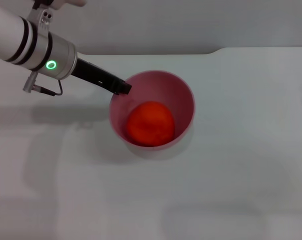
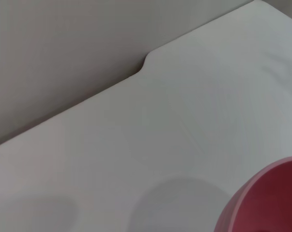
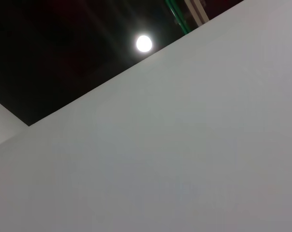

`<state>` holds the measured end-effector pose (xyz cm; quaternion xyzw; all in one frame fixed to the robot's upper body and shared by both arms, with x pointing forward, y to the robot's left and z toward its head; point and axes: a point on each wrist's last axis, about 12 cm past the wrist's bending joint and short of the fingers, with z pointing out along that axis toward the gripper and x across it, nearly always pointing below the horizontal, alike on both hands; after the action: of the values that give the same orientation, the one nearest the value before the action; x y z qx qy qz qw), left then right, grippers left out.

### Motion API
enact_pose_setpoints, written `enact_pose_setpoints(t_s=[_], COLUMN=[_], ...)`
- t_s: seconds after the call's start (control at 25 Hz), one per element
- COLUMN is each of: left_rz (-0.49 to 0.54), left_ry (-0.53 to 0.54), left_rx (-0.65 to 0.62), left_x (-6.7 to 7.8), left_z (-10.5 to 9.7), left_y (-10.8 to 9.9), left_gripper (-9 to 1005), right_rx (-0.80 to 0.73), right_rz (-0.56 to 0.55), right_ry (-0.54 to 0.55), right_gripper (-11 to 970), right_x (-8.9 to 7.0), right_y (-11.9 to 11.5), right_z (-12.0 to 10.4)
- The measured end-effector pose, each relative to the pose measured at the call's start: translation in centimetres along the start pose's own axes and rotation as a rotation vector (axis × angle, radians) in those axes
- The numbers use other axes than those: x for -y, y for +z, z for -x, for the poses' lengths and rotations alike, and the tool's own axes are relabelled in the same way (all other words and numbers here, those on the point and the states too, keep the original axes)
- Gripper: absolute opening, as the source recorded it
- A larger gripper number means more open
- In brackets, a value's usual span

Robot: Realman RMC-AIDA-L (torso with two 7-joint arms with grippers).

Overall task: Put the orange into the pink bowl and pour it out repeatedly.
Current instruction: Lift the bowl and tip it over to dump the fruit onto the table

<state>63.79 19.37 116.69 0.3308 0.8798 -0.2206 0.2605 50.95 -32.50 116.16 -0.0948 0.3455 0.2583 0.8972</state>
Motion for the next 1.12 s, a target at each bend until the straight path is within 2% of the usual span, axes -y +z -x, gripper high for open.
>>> enact_pose_setpoints(t_s=[0.6, 1.12], left_rz=[-0.002, -0.009], left_ry=[0.025, 0.053], left_rx=[-0.04, -0.064], left_x=[0.2, 0.8], left_z=[0.1, 0.1], left_y=[-0.1, 0.5], left_gripper=[43, 43], right_rx=[0.002, 0.013], right_rz=[-0.011, 0.005], right_ry=[0.001, 0.014], right_gripper=[436, 435], right_x=[0.1, 0.2], right_y=[-0.1, 1.3], right_z=[0.0, -0.6])
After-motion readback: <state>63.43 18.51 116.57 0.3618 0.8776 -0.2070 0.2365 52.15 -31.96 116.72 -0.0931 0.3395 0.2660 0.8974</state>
